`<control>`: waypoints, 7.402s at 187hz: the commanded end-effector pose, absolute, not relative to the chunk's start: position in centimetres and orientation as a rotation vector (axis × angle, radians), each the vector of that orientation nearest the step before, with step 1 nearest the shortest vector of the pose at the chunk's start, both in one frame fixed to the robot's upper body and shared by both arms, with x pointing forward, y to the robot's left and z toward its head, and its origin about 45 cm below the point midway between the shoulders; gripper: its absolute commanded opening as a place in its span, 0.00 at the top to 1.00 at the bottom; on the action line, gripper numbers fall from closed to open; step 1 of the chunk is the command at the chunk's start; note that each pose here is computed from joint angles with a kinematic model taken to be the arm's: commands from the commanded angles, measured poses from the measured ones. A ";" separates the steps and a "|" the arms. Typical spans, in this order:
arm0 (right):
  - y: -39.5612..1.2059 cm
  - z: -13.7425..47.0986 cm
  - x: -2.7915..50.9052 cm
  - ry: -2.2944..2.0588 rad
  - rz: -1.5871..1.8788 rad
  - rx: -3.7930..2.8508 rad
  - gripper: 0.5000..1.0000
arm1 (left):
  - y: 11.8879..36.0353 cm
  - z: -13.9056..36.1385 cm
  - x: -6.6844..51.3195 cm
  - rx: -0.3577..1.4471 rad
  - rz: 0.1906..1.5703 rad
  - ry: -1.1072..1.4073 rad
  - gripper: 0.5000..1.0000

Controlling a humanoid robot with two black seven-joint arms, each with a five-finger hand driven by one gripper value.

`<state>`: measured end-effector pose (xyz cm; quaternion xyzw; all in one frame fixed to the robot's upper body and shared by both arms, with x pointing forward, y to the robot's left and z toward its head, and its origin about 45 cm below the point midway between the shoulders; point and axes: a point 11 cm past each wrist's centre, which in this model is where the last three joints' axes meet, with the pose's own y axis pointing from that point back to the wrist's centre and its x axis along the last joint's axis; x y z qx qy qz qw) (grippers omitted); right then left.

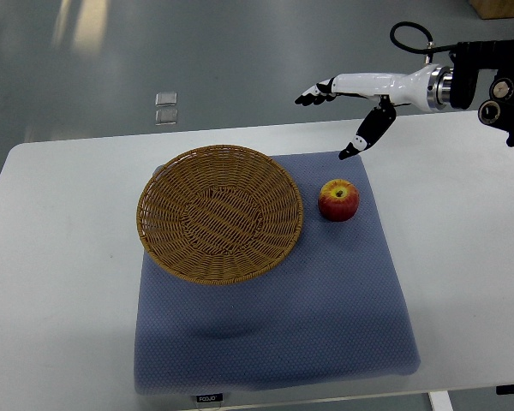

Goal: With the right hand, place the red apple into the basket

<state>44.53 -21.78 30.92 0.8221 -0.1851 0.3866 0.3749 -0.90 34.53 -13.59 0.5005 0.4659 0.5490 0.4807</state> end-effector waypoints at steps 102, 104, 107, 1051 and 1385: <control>-21.2 23.3 43.6 -0.234 1.047 1.934 0.16 | 34.6 -13.6 -0.9 1.221 1.340 1.136 0.00; -21.2 23.3 43.6 -0.235 1.047 1.935 0.16 | 34.5 -13.6 -0.9 1.220 1.338 1.136 0.00; -21.2 23.0 43.5 -0.229 1.044 1.934 0.16 | 34.6 -13.6 -0.9 1.221 1.340 1.136 0.00; -4.6 23.6 44.6 -0.104 1.275 1.967 0.21 | 34.5 -13.6 -0.9 1.220 1.338 1.136 0.00; -27.5 23.4 49.8 -2.300 -0.766 2.562 0.17 | 34.5 -13.6 -0.9 1.220 1.338 1.136 0.00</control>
